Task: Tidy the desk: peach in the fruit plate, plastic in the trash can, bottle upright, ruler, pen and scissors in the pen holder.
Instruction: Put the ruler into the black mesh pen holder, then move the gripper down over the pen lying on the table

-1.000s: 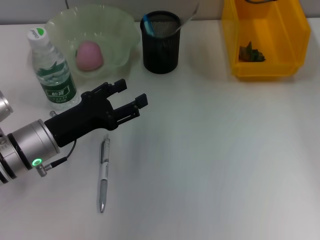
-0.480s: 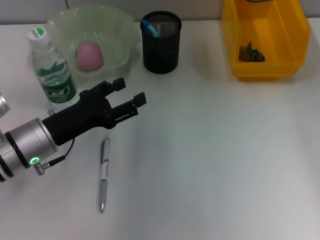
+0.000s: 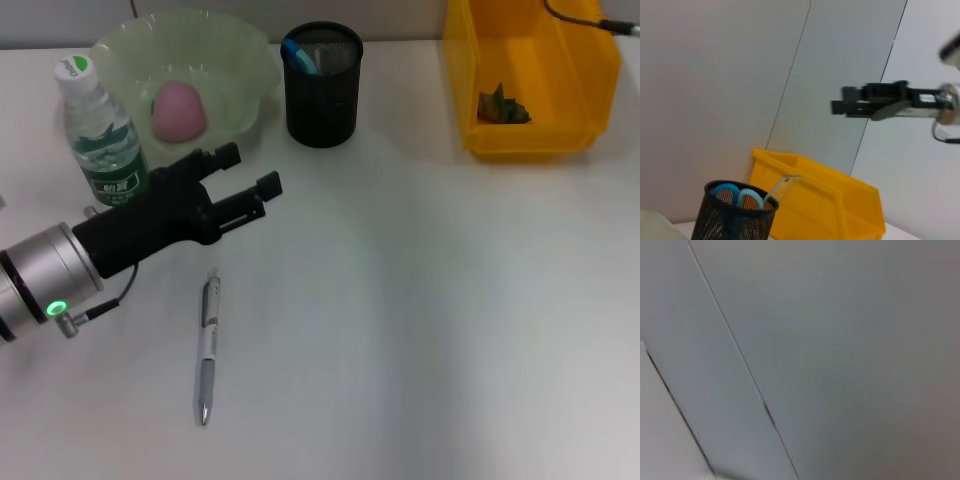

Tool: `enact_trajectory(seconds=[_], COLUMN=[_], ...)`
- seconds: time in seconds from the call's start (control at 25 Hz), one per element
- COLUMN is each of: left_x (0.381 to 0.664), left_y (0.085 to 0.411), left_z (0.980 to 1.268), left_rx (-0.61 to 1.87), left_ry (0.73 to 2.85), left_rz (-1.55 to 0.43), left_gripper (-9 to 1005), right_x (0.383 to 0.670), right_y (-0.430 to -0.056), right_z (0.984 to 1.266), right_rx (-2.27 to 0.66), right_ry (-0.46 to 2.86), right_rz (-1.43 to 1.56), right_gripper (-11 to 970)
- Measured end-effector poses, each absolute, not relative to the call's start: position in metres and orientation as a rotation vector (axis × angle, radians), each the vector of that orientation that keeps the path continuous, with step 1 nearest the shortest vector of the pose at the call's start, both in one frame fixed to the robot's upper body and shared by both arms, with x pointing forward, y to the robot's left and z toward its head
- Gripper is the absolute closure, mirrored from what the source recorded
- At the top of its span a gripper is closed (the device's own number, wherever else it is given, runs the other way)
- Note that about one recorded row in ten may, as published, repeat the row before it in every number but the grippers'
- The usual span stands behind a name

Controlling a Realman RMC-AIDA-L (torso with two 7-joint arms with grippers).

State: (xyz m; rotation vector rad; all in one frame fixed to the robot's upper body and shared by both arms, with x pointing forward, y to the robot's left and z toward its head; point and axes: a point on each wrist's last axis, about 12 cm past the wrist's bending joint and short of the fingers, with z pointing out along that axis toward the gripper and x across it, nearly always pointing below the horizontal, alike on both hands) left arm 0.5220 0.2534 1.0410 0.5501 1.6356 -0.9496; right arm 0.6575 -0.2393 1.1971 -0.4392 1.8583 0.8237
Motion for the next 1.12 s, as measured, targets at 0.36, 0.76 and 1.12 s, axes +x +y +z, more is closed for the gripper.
enact_trajectory(seconds=[0.36, 0.76, 1.12], left_x=[0.533, 0.541, 0.542], left_y=[0.254, 0.258, 0.260], left_z=[1.053, 1.070, 1.079], left_rx=[0.622, 0.736, 0.850], left_ry=[1.633, 1.641, 1.684], left_rz=[-0.946, -0.953, -0.987], left_gripper=[196, 196, 196], right_x=[0.596, 0.536, 0.506], right_y=[-0.272, -0.291, -0.297], right_z=[1.151, 1.105, 1.081], right_rx=[-0.456, -0.707, -0.825], right_ry=[1.633, 1.591, 1.599], right_rz=[1.028, 0.973, 0.905], right_gripper=[275, 132, 132])
